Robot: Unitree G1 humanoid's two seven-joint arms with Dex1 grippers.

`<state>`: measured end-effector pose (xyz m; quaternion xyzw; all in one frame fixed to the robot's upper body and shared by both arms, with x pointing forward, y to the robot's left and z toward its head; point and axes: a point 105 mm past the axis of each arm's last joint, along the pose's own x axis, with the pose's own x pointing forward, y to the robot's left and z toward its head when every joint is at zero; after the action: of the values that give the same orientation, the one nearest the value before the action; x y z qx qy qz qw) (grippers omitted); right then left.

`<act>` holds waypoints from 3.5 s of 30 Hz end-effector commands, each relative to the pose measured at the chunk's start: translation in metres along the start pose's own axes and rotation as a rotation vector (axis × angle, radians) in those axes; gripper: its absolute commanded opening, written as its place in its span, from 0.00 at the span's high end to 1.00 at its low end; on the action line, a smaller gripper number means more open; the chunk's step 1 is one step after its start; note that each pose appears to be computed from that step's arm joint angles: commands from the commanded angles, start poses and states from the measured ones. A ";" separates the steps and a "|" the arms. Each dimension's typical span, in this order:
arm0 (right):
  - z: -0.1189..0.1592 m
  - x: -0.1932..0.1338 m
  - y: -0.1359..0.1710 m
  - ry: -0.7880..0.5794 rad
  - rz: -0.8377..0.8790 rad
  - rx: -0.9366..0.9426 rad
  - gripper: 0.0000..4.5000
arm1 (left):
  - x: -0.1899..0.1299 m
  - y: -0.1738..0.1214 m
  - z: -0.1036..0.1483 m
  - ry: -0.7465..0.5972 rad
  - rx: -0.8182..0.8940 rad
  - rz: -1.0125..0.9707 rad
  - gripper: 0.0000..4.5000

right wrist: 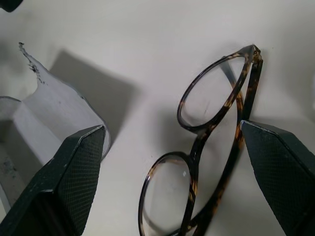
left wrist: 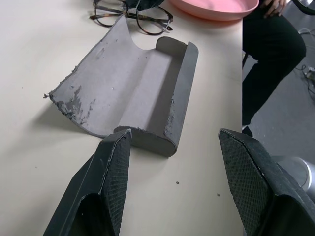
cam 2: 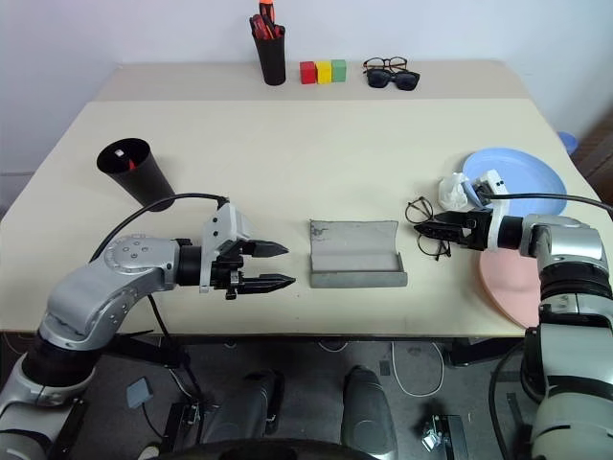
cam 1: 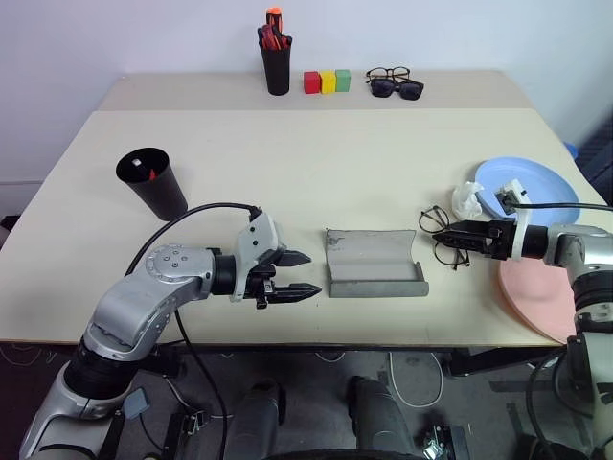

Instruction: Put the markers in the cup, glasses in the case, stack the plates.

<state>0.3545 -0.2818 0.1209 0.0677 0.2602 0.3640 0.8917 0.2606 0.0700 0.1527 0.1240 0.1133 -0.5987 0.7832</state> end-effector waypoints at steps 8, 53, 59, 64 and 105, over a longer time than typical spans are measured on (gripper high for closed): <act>0.003 0.000 0.000 0.000 0.008 -0.026 0.99 | -0.006 -0.008 0.010 -0.032 0.050 -0.027 0.35; 0.004 0.044 0.134 0.056 0.465 -0.549 0.47 | -0.006 0.006 0.005 -0.066 0.022 0.026 0.35; 0.026 0.032 0.135 -0.044 0.408 -0.553 0.13 | -0.003 0.015 0.017 -0.108 0.005 0.049 0.35; 0.033 -0.004 0.135 -0.115 0.306 -0.558 0.13 | 0.017 0.055 0.037 -0.109 0.028 0.184 0.35; -0.089 -0.121 0.149 -0.189 -0.229 -0.406 0.11 | 0.100 0.071 0.024 0.351 0.129 -0.490 0.99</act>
<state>0.1467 -0.2672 0.1343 -0.0974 0.1129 0.2831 0.9474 0.3605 -0.0088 0.1418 0.2373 0.2393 -0.7306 0.5938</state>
